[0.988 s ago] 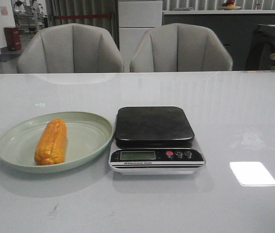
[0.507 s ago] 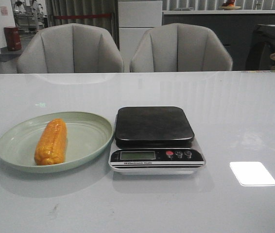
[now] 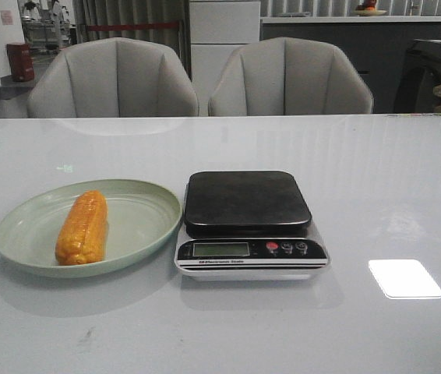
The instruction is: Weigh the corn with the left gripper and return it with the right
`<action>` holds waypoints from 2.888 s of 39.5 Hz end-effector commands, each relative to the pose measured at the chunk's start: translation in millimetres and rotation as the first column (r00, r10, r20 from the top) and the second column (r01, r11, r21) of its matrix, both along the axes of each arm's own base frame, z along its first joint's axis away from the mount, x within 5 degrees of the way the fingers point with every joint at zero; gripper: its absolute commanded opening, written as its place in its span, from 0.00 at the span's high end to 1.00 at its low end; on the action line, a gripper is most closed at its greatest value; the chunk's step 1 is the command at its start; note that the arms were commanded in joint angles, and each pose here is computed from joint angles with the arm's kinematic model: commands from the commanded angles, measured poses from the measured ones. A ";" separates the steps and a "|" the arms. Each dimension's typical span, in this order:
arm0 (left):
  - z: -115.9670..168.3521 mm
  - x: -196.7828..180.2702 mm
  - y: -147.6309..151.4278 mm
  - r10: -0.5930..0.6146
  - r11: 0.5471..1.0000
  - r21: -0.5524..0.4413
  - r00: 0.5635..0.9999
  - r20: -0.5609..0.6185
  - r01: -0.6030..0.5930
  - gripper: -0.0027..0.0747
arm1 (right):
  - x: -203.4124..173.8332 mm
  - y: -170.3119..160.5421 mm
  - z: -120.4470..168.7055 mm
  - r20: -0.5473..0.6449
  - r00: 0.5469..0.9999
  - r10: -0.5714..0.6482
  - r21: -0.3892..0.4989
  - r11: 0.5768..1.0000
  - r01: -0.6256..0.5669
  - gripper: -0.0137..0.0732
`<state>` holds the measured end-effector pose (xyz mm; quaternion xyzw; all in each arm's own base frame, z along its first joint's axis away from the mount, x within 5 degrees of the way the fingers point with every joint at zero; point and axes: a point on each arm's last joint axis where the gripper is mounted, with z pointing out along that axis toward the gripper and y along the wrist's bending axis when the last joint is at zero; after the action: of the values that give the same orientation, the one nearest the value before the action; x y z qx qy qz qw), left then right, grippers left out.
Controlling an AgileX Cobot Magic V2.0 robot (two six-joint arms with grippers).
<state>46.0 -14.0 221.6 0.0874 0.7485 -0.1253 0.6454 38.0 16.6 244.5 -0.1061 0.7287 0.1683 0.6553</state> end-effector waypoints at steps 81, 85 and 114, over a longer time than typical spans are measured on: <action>-12.2 8.9 13.8 0.304 0.953 -0.105 0.914 0.270 -0.286 0.80 | -0.9 -3.7 12.5 0.107 0.992 -0.067 0.018 0.998 0.066 0.64; -12.2 8.9 13.8 0.304 0.953 -0.105 0.914 0.270 -0.286 0.80 | 2.7 -7.5 4.7 0.094 0.980 -0.175 0.002 0.985 0.175 0.64; -12.2 8.9 13.8 0.304 0.953 -0.105 0.914 0.270 -0.286 0.80 | 17.3 -13.8 -41.0 0.176 0.926 -0.335 0.030 0.942 0.336 0.64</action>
<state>55.9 0.0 211.1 -0.0289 0.6753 -0.0316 0.7363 56.6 3.1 197.9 0.0117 0.7096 0.0491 0.7027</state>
